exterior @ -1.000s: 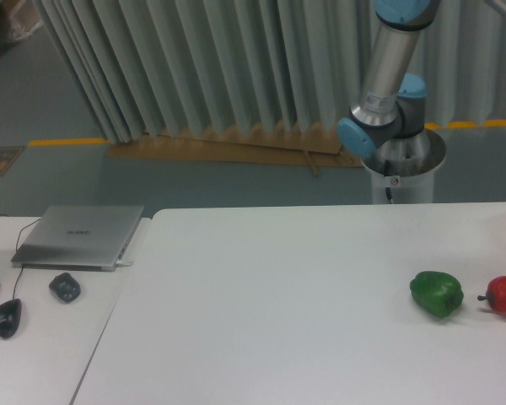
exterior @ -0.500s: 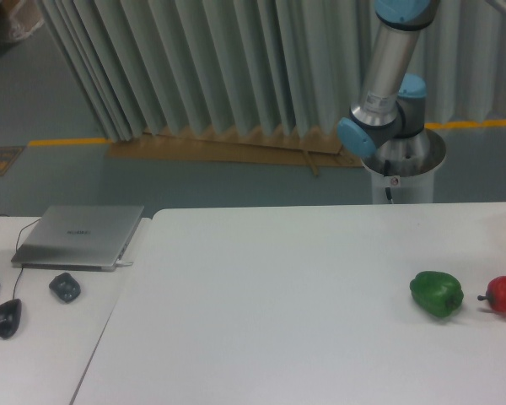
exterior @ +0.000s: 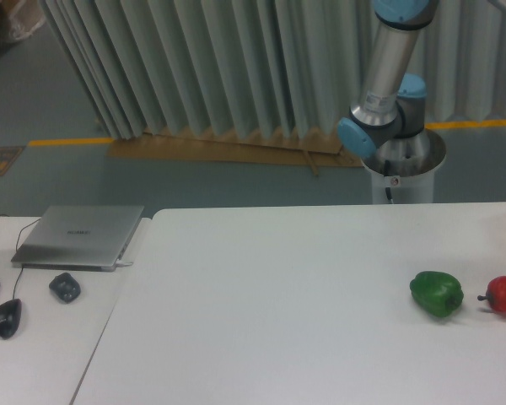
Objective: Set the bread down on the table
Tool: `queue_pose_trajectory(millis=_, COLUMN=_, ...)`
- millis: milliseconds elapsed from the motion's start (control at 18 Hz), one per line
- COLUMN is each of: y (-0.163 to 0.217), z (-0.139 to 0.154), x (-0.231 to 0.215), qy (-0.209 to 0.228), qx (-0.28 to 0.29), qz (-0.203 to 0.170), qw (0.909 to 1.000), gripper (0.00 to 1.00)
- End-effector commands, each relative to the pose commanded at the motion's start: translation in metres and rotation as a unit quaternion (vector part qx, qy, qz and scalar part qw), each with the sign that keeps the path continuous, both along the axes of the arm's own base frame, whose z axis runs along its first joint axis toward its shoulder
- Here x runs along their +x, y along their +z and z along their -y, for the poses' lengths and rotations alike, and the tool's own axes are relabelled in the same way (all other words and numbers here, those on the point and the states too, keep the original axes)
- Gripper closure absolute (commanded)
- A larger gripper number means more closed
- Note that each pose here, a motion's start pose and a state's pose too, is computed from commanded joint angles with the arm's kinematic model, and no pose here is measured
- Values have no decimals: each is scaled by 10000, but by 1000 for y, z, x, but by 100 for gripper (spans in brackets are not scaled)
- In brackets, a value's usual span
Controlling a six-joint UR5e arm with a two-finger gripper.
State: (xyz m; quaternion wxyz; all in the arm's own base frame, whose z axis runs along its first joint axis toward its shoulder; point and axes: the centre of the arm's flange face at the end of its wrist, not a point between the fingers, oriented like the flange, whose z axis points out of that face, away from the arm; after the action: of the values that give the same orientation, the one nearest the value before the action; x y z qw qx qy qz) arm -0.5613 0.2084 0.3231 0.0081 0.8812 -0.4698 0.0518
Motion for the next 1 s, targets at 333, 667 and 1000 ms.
queue_pose_trajectory(millis=333, y=25, z=-17, x=4, qy=260, qx=145, qz=-6, qw=9996, gripper=61)
queue_pose_trajectory(millis=667, y=46, z=-44, x=18, qy=730, qx=467, qz=190, qw=9961, gripper=61)
queue_pose_trajectory(millis=1000, y=57, z=-83, x=43, qy=1027, qx=487, qz=136, qw=9934, gripper=61)
